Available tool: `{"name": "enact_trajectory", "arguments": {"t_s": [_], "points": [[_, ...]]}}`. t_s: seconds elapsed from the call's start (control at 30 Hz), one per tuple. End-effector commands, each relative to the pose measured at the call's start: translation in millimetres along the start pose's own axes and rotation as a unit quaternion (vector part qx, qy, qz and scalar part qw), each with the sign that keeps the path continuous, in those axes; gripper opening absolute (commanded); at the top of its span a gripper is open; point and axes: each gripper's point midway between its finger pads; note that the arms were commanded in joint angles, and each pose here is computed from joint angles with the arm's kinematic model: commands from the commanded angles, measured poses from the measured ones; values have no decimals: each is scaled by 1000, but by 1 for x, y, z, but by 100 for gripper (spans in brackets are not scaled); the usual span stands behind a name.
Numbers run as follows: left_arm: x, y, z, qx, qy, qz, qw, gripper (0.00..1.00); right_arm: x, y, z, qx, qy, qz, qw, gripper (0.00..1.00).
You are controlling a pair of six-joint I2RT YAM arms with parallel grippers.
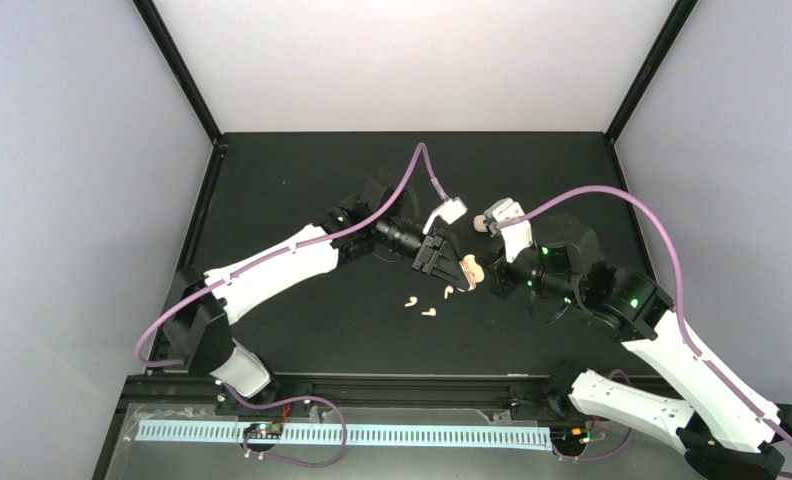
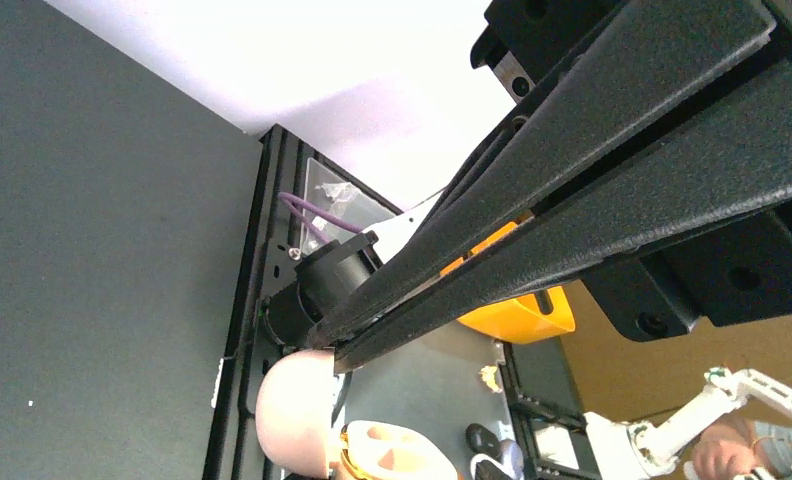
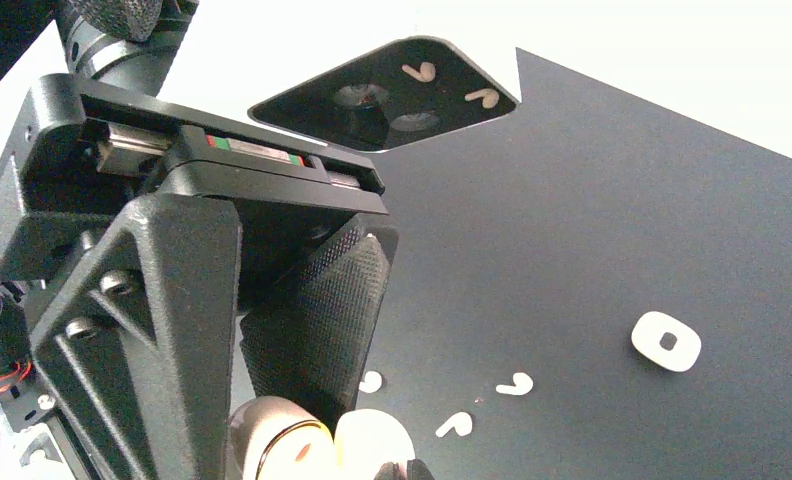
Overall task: Insert the wireless bluetooth earbuds into the charging case
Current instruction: Open the charging case.
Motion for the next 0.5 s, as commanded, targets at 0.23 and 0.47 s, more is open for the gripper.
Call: {"name": "enact_trajectory", "arguments": {"t_s": [0.23, 0.47], "points": [[-5, 1, -6, 16, -7, 1, 1000, 25, -6, 0, 2, -5, 8, -14, 1000, 1], [-3, 0, -8, 25, -11, 2, 1000, 7, -8, 2, 4, -11, 8, -18, 1000, 1]]}}
Point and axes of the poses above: each gripper's point midway between its finger pads, its own y axis back along the fingers, its own z axis along the line the jaws close on, x = y × z, and after that the axes turned 4 degrees about y, right-handed
